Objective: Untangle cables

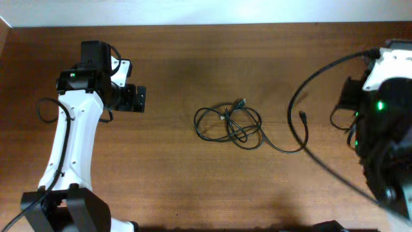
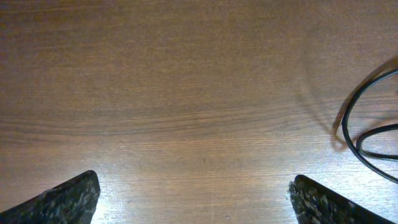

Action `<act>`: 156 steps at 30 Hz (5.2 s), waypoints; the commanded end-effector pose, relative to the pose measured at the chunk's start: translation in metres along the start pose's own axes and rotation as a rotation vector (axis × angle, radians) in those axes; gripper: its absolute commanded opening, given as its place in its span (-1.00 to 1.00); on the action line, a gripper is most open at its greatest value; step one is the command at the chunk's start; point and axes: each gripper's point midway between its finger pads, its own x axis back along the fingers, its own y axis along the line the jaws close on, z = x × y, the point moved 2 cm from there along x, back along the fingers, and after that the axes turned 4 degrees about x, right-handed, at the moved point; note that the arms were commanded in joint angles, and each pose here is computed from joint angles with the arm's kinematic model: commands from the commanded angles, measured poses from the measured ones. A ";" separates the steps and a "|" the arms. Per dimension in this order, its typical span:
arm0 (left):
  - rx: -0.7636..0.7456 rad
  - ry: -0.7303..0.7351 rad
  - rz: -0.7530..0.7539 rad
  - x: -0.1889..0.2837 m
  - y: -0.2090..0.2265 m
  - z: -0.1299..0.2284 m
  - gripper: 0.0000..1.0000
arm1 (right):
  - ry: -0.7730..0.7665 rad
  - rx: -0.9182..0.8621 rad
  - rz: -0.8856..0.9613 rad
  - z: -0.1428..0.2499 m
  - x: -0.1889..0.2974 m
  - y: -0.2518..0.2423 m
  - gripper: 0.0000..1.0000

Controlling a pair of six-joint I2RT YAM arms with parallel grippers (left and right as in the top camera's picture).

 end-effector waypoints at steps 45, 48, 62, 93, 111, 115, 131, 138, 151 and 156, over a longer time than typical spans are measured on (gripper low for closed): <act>-0.010 -0.010 0.009 0.001 0.000 -0.003 0.98 | 0.596 -0.154 -0.780 0.122 -0.069 0.101 0.98; -0.010 -0.010 0.009 0.001 0.000 -0.003 0.98 | 0.729 -0.052 -0.910 0.151 -0.067 0.164 0.98; -0.010 -0.010 0.009 0.001 0.000 -0.003 0.98 | 0.982 0.443 -1.223 0.267 0.009 0.288 -0.92; -0.010 -0.009 0.009 0.001 0.000 -0.003 0.98 | -0.099 0.192 -1.118 -0.041 0.152 0.127 -0.92; 0.097 -0.046 0.276 0.007 -0.039 -0.013 0.98 | 0.146 0.250 -1.092 0.003 0.131 0.138 -0.92; -0.150 -0.022 0.802 0.046 -0.124 0.008 0.98 | 0.175 0.174 -1.083 0.000 0.131 0.138 -0.92; -1.247 0.022 1.087 0.076 -0.262 0.134 0.72 | -0.009 0.006 -1.113 -0.036 0.171 0.107 -0.92; -1.124 0.042 1.117 0.083 -0.267 0.129 -1.00 | 0.007 0.010 -0.994 -0.029 0.162 0.092 -0.92; 0.130 0.017 0.485 0.037 -0.079 0.000 -1.00 | 0.133 0.077 -0.591 0.002 0.120 0.047 -0.92; 0.129 0.018 0.466 0.035 -0.077 0.001 -0.49 | 0.136 0.074 -0.475 0.003 0.111 0.032 -0.92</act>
